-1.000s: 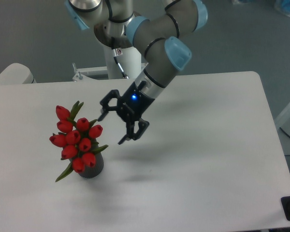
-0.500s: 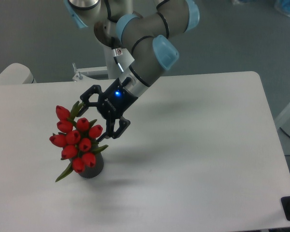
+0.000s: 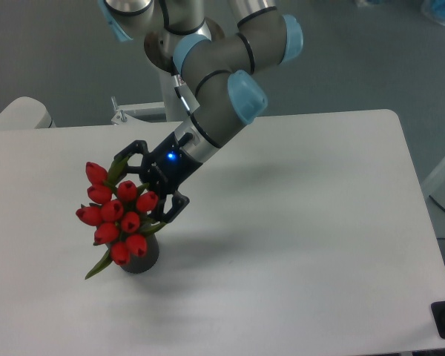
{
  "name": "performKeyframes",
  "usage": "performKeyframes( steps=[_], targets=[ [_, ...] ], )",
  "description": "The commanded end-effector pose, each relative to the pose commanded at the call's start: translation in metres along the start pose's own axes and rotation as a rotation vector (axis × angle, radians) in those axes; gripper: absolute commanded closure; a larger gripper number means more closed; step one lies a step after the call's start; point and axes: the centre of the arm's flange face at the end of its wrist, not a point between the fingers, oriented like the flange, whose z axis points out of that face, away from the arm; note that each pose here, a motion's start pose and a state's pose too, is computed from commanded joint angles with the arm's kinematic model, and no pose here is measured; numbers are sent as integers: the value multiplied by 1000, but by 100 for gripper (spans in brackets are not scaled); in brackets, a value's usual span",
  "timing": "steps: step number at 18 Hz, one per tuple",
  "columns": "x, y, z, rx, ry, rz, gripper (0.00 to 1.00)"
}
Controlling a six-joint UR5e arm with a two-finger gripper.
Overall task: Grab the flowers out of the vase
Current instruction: 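Close the gripper around the tulip stems, then lift the gripped tulips up and out of the grey vase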
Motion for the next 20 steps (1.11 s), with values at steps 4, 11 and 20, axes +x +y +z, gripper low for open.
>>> performKeyframes(
  steps=[4,11,20],
  targets=[
    [-2,2,8,7,13,3,0],
    [-10,5,11,90,47,-20,41],
    [-22,7,-19,178,20,-57,100]
  ],
)
